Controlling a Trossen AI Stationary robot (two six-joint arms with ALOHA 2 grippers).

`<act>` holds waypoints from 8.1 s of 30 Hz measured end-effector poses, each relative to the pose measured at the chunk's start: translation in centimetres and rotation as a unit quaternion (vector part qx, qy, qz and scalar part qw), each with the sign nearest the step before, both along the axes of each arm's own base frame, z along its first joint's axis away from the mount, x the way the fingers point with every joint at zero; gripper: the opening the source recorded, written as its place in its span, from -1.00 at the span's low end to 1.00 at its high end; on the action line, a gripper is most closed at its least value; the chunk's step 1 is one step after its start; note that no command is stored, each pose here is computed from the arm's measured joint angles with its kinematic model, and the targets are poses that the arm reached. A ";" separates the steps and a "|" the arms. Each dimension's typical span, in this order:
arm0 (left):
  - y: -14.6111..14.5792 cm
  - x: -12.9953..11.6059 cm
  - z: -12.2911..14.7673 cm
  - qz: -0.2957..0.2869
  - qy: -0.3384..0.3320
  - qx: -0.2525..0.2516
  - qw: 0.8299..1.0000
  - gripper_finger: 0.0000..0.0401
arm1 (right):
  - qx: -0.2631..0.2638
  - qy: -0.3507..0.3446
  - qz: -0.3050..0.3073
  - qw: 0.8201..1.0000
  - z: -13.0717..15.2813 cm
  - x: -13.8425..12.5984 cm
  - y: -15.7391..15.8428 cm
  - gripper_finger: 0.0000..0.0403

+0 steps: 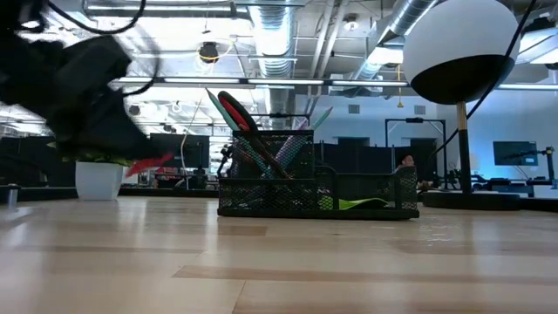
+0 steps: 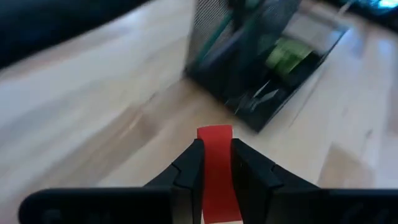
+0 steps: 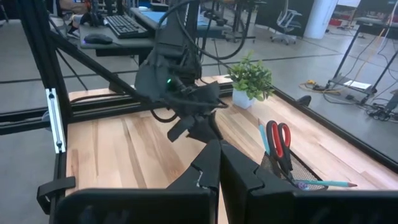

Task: Pick and place office supplies into organizer
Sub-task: Put the red eraser into the desk organizer, then return to Home Position

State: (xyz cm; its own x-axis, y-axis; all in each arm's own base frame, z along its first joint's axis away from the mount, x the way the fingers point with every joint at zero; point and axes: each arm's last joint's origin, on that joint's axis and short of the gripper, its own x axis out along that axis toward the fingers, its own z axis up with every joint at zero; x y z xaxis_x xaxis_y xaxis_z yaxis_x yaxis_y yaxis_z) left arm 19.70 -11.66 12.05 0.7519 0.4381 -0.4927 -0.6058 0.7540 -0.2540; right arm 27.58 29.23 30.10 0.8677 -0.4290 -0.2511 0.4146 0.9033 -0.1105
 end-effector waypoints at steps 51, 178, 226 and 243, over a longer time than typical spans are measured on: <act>2.1 13.0 0.9 -0.156 0.120 0.164 0.967 -0.38 | -0.015 0.010 0.003 1.000 -0.1 -0.3 0.0 -1.00; 7.2 -11.6 5.9 -0.311 -0.273 0.208 0.886 -0.45 | 0.046 -0.224 0.213 0.950 -11.6 -17.1 -26.2 -1.00; 7.0 -11.5 5.3 -0.324 -0.239 0.202 0.893 -0.45 | 0.093 -0.175 0.199 0.960 -12.8 -18.4 -26.7 -1.00; 7.0 -11.5 5.3 -0.324 -0.238 0.207 0.892 -0.45 | 0.093 -0.175 0.199 0.960 -12.8 -18.4 -26.7 -1.00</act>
State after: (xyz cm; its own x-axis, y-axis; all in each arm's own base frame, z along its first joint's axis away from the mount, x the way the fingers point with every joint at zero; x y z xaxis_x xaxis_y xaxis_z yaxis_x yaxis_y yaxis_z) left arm 8.21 -4.63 17.37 0.9942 -0.0946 0.0518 0.0939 0.9955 0.0150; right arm 9.15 2.56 17.31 0.9987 -0.0226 0.0458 0.0154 0.9883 0.1519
